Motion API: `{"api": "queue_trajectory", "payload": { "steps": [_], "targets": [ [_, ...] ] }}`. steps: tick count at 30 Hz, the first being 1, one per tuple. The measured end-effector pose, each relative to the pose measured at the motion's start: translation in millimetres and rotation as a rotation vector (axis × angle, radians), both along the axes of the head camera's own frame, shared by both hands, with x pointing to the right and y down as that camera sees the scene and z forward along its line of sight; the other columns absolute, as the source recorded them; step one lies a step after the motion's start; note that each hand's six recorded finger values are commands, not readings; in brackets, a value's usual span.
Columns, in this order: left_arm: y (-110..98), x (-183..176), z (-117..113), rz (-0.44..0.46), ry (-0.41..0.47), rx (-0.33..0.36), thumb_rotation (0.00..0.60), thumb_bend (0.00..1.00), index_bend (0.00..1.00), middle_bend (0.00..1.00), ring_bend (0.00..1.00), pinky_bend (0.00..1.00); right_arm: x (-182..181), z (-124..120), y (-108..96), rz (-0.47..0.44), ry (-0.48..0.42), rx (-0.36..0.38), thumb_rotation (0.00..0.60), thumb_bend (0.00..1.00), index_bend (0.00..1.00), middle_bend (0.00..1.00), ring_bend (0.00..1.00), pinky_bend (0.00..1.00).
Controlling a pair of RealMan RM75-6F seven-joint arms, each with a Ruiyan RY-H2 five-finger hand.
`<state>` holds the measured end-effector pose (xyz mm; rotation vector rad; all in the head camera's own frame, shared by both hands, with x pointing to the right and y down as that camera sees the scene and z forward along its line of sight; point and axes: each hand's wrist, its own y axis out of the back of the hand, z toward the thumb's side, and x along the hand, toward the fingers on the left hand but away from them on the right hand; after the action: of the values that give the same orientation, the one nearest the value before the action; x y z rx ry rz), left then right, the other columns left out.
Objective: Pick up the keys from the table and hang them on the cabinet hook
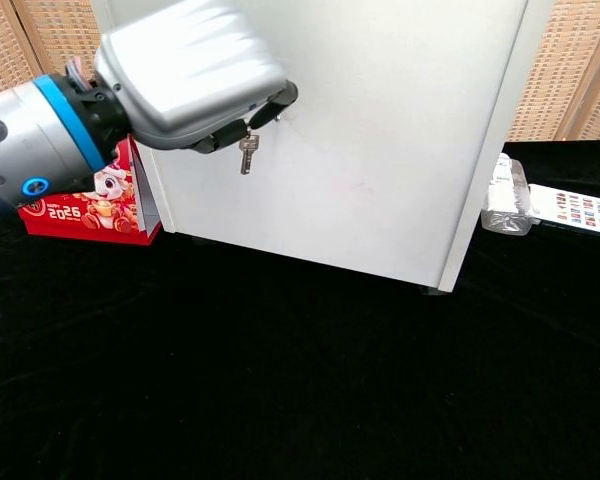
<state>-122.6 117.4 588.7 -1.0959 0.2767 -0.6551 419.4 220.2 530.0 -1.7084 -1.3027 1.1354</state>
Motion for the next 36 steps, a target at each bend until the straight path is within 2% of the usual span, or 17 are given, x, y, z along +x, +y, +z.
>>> {"api": "queue_trajectory", "payload": {
  "steps": [6,13,32,36],
  "targets": [
    [-0.8,11.6,-2.3,0.05,-0.031,0.049,0.6,0.47,0.63,0.94,0.92,0.78,2.7,-0.8,-1.2,0.009,-0.008,0.002,0.6,0.09,0.15,0.0,0.0,0.0],
    [-4.7,9.8,6.8,0.034,-0.071,0.05,0.6,0.47,0.63,0.94,0.92,0.78,7.1,-4.1,-3.7,0.024,-0.024,0.015,0.6,0.09,0.15,0.0,0.0,0.0],
    [-7.2,20.4,5.3,0.035,-0.052,0.087,0.6,0.47,0.63,0.94,0.92,0.78,7.2,-3.0,-4.6,0.022,-0.029,0.012,0.6,0.09,0.15,0.0,0.0,0.0],
    [-6.3,24.5,3.2,0.055,-0.055,0.115,0.6,0.47,0.63,0.94,0.92,0.78,7.6,-3.5,-4.9,0.023,-0.032,0.015,0.6,0.09,0.15,0.0,0.0,0.0]
  ]
}}
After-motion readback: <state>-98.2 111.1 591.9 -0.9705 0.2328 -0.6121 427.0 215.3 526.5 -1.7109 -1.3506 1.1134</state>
